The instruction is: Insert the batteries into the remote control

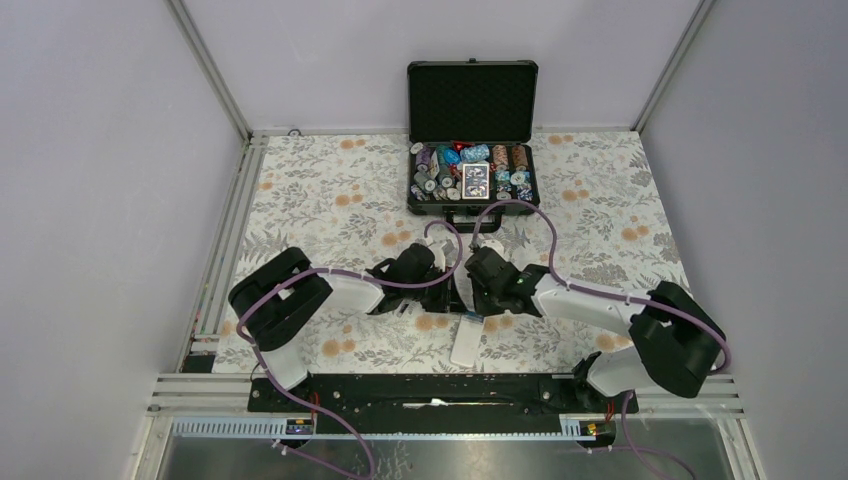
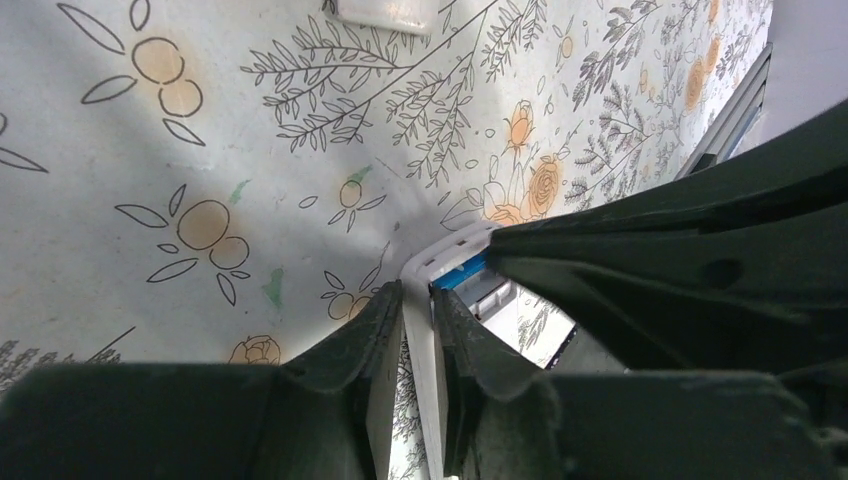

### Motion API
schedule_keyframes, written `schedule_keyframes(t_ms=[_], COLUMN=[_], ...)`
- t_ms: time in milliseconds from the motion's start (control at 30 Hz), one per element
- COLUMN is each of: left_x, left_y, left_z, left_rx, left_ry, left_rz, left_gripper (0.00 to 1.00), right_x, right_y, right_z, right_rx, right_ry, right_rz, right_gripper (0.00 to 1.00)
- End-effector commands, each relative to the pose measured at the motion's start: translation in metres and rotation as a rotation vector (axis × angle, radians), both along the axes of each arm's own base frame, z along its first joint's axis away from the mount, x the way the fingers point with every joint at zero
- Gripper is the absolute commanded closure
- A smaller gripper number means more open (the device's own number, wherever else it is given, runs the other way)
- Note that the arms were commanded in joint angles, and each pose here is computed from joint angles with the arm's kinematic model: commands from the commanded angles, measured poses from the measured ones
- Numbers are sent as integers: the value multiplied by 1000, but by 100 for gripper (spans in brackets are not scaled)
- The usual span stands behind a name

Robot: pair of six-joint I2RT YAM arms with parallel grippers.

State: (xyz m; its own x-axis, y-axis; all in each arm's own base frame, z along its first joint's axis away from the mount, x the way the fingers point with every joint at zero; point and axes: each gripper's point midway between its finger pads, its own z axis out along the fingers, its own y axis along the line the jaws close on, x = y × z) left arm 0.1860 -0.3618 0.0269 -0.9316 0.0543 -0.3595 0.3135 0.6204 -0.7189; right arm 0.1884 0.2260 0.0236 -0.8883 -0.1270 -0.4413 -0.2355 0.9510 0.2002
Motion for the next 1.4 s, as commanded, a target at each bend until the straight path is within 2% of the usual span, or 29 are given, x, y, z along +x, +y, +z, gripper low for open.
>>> schedule_keyframes(t_ms=[0, 133, 267, 333, 500, 733, 833, 867, 933, 1200, 1367], left_x=[-1, 1, 3, 3, 0, -7, -9, -10, -11, -17, -17], left_y=[-6, -3, 3, 7, 19, 36, 44, 46, 52, 69, 74], left_z=[20, 32, 40, 43, 52, 58, 59, 62, 63, 62, 63], left_rx=[-53, -51, -37, -29, -30, -29, -30, -35, -34, -28, -26], left_ry=[-45, -79, -107, -122, -149, -172, -183, -191, -197, -209, -213], left_rz=[-27, -25, -12, -2, 24, 61, 78, 86, 103, 149, 164], left_gripper=[76, 65, 58, 56, 52, 48, 48, 47, 47, 45, 45], right_x=[11, 10, -16, -34, -72, -98, -112, -109, -118, -86, -53], right_y=[-22, -27, -26, -23, -29, -27, -14, 4, 0, 46, 67], right_z=[26, 51, 43, 32, 8, 1, -7, 4, -14, -11, -12], right_rx=[-55, -10, 33, 63, 101, 106, 111, 147, 109, 204, 169], right_ry=[-110, -170, -85, -2, 133, 189, 212, 194, 220, 113, 13], right_rz=[-38, -41, 32, 74, 108, 132, 165, 185, 189, 163, 121], right_gripper=[92, 88, 92, 100, 100, 100, 100, 100, 100, 100, 100])
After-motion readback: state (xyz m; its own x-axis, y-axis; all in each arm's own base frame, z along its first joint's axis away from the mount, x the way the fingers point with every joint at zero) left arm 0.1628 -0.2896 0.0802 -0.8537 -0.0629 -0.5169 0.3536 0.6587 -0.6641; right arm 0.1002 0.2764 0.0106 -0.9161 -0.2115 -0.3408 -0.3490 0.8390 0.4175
